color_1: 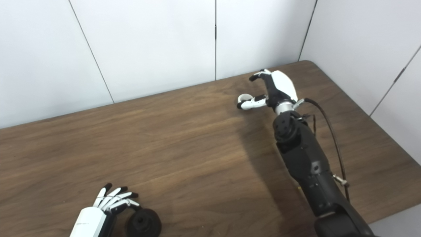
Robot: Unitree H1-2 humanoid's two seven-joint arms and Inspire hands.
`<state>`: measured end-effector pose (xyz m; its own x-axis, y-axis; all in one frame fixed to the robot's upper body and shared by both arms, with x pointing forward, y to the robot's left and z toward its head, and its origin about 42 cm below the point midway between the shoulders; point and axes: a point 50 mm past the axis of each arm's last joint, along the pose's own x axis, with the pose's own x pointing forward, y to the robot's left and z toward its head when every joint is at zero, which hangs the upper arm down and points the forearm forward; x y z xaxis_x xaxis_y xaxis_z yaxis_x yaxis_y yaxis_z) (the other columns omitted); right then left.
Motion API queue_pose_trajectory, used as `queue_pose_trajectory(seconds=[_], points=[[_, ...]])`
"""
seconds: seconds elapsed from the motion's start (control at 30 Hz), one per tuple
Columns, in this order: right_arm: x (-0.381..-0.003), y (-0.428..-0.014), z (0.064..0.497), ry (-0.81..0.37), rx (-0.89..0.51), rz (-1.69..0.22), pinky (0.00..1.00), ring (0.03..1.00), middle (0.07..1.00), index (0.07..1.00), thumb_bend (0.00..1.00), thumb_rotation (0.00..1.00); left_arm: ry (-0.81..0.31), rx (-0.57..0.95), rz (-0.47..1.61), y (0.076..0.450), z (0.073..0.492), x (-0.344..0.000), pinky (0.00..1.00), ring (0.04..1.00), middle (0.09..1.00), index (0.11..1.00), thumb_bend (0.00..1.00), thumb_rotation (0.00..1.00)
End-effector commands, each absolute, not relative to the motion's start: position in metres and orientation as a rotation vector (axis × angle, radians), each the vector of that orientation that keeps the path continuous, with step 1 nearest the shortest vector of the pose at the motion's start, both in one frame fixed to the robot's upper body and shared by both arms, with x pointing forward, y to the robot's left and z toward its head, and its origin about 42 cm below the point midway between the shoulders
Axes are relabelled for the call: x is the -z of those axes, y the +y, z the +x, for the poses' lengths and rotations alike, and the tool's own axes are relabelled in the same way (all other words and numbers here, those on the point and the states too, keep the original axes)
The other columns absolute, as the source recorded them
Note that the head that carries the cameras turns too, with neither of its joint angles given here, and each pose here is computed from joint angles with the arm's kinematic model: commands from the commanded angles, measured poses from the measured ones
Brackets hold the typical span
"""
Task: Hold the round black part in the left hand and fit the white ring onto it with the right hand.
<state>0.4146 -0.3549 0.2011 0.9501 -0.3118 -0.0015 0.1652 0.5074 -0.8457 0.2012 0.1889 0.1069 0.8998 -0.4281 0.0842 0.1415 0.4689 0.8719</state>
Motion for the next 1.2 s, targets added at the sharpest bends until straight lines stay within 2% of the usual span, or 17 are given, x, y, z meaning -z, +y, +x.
queue_pose_trajectory(seconds=[0.0, 0.23, 0.33, 0.57, 1.17], points=[[-0.239, -0.366, 0.431, 0.09, 0.336, -1.061, 0.94, 0.966, 0.924, 0.735, 0.79, 0.27, -0.202, 0.384, 1.098, 0.209, 0.189, -0.09, 1.0, 0.877, 0.765, 0.484, 0.52, 0.05], [-0.235, -0.364, 0.445, 0.156, 0.271, -1.08, 0.94, 0.957, 0.91, 0.707, 0.83, 0.29, -0.198, 0.385, 1.095, 0.209, 0.187, -0.091, 1.0, 0.878, 0.768, 0.484, 0.52, 0.05], [-0.232, -0.362, 0.447, 0.18, 0.258, -1.083, 0.94, 0.954, 0.907, 0.699, 0.83, 0.26, -0.193, 0.384, 1.096, 0.208, 0.187, -0.092, 1.0, 0.878, 0.77, 0.484, 0.52, 0.05], [-0.226, -0.359, 0.448, 0.207, 0.242, -1.073, 0.98, 0.967, 0.923, 0.709, 0.8, 0.27, -0.194, 0.383, 1.093, 0.208, 0.186, -0.094, 1.0, 0.877, 0.77, 0.484, 0.52, 0.05], [-0.221, -0.364, 0.447, 0.242, 0.221, -1.115, 0.94, 0.951, 0.901, 0.684, 0.76, 0.28, -0.197, 0.379, 1.085, 0.208, 0.185, -0.095, 1.0, 0.872, 0.769, 0.484, 0.52, 0.05]])
